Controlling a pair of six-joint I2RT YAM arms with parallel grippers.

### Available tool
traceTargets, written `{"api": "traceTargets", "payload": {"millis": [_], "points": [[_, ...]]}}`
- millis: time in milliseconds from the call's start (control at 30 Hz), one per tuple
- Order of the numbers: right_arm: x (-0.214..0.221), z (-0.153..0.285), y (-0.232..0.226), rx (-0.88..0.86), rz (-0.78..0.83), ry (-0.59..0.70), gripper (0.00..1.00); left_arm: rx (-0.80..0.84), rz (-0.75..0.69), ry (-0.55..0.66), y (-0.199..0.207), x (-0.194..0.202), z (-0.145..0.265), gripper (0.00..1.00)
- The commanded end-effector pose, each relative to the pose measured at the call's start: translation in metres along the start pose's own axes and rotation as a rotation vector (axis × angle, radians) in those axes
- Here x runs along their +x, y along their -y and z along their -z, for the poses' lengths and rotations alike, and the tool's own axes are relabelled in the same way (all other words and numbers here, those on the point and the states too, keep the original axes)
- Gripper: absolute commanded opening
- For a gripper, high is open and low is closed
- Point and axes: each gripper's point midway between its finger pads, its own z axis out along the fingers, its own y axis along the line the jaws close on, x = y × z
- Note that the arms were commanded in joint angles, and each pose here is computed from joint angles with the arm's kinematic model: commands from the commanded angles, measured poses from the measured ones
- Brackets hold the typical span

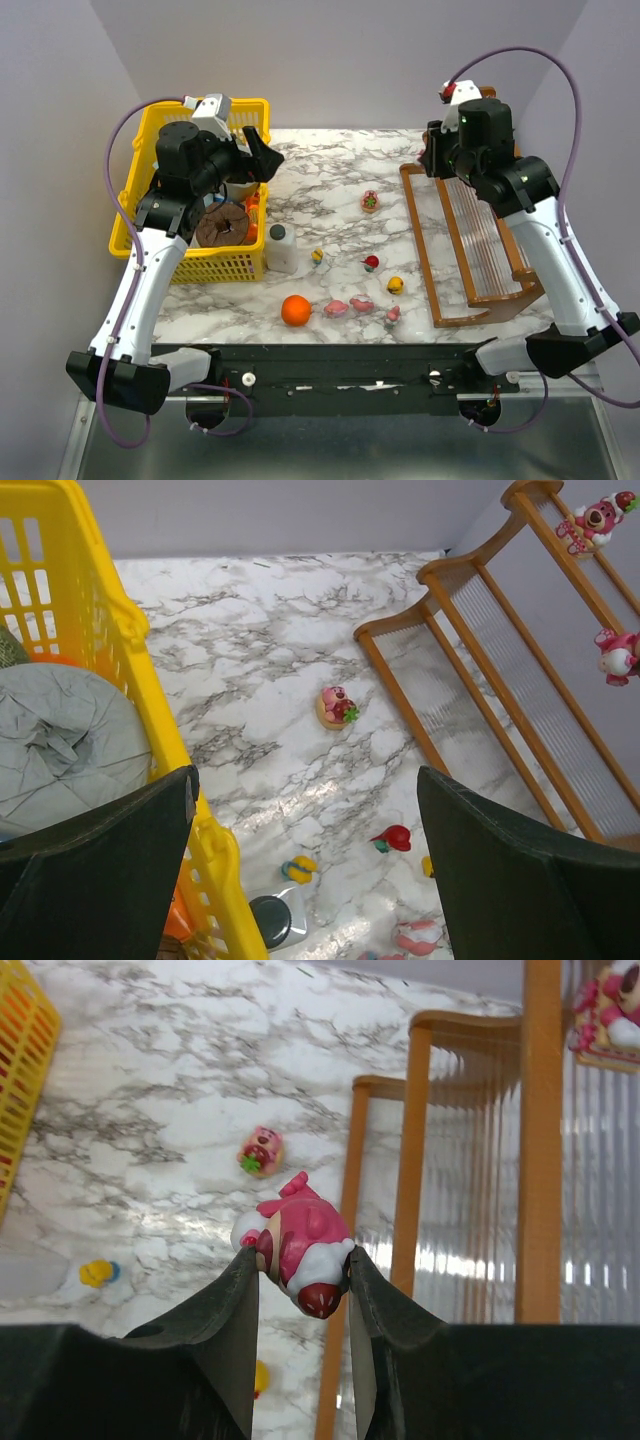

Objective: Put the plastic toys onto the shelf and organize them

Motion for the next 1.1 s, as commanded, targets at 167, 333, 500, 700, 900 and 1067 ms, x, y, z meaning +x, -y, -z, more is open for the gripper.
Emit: {"api": "traceTargets", "payload": {"millis": [167, 333, 500, 700, 900, 1067], "points": [[0.015, 0.047, 0.065, 0.116, -0.022, -0.051, 0.12, 0.099, -0.004, -0.014, 0.018, -0.001, -0.008, 0.99], [0.015, 0.062, 0.09, 0.133, -0.034, -0.011, 0.14, 0.189, -0.01, -0.029, 0.035, 0.0, -0.016, 0.99], [0.023, 0.058, 0.104, 0.16, -0.058, -0.032, 0.14, 0.228, -0.028, -0.049, 0.047, 0.003, -0.025, 0.99], [0.037, 0.053, 0.121, 0.203, -0.119, -0.056, 0.15, 0.243, -0.046, -0.073, 0.053, 0.01, -0.029, 0.99], [0.047, 0.046, 0.133, 0.224, -0.156, -0.075, 0.15, 0.235, -0.053, -0.086, 0.051, 0.014, -0.032, 0.99], [0.044, 0.042, 0.146, 0.232, -0.179, -0.075, 0.15, 0.232, -0.057, -0.099, 0.05, 0.013, -0.036, 0.99]]}}
